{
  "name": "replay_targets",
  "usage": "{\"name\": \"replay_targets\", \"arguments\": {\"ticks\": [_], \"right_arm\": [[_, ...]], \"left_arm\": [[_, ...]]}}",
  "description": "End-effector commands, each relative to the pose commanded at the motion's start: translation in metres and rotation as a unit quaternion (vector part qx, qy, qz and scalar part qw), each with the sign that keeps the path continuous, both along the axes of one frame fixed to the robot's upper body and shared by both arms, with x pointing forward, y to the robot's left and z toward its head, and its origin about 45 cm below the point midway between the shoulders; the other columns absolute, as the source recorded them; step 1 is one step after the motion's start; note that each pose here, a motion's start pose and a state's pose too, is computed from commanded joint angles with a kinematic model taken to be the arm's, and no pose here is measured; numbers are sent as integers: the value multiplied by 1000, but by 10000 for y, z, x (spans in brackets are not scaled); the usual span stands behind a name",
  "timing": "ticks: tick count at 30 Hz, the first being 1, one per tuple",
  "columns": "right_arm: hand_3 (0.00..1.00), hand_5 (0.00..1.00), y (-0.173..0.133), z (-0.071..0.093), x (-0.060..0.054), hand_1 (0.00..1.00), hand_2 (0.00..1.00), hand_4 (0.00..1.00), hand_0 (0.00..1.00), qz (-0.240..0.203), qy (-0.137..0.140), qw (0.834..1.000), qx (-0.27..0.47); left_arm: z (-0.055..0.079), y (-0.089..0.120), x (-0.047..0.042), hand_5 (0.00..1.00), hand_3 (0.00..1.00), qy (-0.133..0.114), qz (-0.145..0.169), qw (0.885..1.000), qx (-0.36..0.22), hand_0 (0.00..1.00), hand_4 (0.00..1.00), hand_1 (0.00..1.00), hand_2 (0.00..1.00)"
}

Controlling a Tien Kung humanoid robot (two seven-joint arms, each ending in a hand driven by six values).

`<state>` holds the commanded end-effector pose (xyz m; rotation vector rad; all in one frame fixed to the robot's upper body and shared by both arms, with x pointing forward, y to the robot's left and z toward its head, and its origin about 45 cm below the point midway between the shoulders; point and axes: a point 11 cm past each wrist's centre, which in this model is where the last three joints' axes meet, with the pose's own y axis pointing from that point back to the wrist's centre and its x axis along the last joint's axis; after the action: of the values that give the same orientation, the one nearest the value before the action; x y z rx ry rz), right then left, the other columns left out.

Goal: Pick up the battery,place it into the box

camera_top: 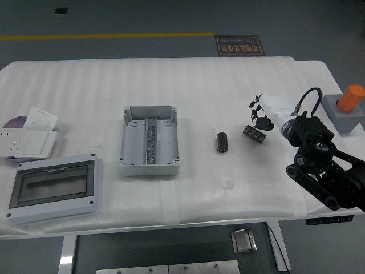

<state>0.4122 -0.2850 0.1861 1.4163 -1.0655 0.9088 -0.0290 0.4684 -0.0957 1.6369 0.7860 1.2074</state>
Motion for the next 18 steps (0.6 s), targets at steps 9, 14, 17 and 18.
{"name": "replay_targets", "arguments": {"ticks": [9, 14, 17, 18], "right_arm": [[998, 762, -93, -94, -81, 856, 923, 998, 606, -10, 14, 1000, -15], [998, 799, -82, -197, -157, 843, 904, 998, 601, -6, 31, 999, -24], [998, 799, -55, -278, -199, 843, 904, 998, 601, -2, 43, 999, -28], [998, 799, -47, -302, -210, 843, 904, 998, 601, 0, 46, 998, -29]], "left_arm": [[0, 1, 10, 405, 597, 0, 1, 1000, 0, 631, 699, 662, 546], [-1, -3, 17, 405, 597, -1, 1, 1000, -1, 631, 697, 662, 545], [-3, -8, 20, 405, 597, -1, 1, 1000, -1, 631, 697, 662, 545], [-4, -8, 21, 405, 597, -1, 1, 1000, -1, 631, 697, 662, 545]]}}
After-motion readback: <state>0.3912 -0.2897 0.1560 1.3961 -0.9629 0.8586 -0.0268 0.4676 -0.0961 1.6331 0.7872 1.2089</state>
